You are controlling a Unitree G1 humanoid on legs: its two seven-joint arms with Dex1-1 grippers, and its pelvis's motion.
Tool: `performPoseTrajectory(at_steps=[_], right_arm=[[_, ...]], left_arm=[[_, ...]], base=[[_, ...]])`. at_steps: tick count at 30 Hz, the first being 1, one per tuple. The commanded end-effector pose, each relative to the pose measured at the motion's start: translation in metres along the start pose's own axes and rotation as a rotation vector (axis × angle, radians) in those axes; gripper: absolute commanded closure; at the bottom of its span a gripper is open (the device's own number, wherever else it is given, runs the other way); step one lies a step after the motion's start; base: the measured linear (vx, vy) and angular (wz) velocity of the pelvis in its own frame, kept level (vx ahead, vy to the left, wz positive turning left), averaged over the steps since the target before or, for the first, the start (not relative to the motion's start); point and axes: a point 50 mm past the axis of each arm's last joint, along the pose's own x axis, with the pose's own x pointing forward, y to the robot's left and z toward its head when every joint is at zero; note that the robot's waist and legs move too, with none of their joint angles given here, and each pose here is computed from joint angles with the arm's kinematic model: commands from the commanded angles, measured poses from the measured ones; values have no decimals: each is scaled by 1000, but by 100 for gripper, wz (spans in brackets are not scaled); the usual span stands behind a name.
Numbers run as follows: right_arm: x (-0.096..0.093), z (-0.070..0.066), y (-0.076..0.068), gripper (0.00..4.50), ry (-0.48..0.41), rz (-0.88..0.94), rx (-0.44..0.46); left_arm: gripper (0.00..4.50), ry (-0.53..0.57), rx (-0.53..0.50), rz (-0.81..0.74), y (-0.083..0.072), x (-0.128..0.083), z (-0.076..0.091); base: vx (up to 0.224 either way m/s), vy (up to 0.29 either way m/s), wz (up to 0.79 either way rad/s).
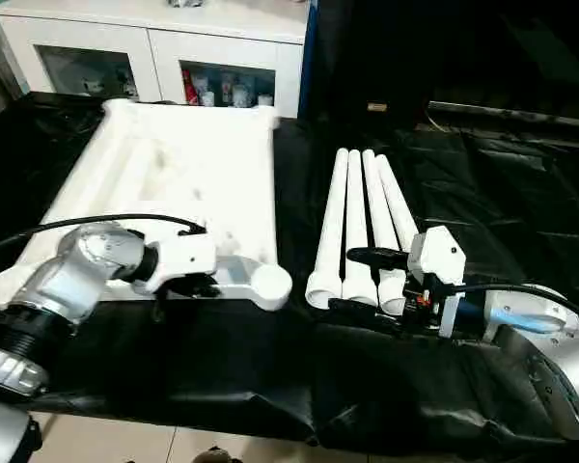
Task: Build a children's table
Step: Move table base
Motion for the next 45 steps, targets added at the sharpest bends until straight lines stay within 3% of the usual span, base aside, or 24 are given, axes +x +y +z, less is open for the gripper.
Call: performPoseTrajectory(at_steps=[1, 7, 11, 12, 15, 17, 19, 25, 31, 32, 33, 35, 38, 45], right_arm=[[0, 2, 1, 62, -4, 1, -17], [1, 2, 1, 62, -9, 3, -17], [3, 4, 1, 62, -29, 4, -7], [3, 5, 0, 62, -38, 2, -4], [3, 7, -1, 62, -56, -7, 2], [3, 7, -1, 62, -57, -10, 2], [3, 8, -1, 62, -60, -15, 4], [2, 9, -9, 62, -33, -149, 17], [8, 8, -31, 62, 75, -359, 158], [13, 10, -44, 44, 37, -446, 250], [13, 10, -44, 33, 37, -446, 250], [22, 10, -62, 18, 37, -589, 388], [38, 14, -69, 8, 67, -618, 422], [71, 16, -80, 8, 164, -682, 523]], left_arm=[[450, 24, -13, 103, 11, -18, -5], [450, 54, 6, 143, 9, -19, -13], [450, 19, 29, 154, 7, -21, -12], [418, -5, 31, 156, 7, -21, -10], [418, -73, -1, 131, 4, -21, -4], [375, -81, 1, 134, 4, -23, -4], [368, -85, 7, 149, 5, -26, -3], [321, -121, 12, 212, 11, -54, 4], [294, -231, 2, 292, 10, -77, 22], [288, -303, -20, 334, 10, -78, 31], [286, -303, -20, 334, 10, -78, 31], [286, -442, -74, 378, 6, -64, 49], [286, -626, -187, 420, 0, -39, 65], [286, -692, -280, 433, -13, -17, 84]], base=[[0, 0, 0], [0, 0, 0], [0, 0, 0], [0, 0, 0], [0, 0, 0], [0, 0, 0], [0, 0, 0], [0, 0, 0], [0, 0, 0], [0, 0, 0], [0, 0, 0], [0, 0, 0], [0, 0, 0], [0, 0, 0]])
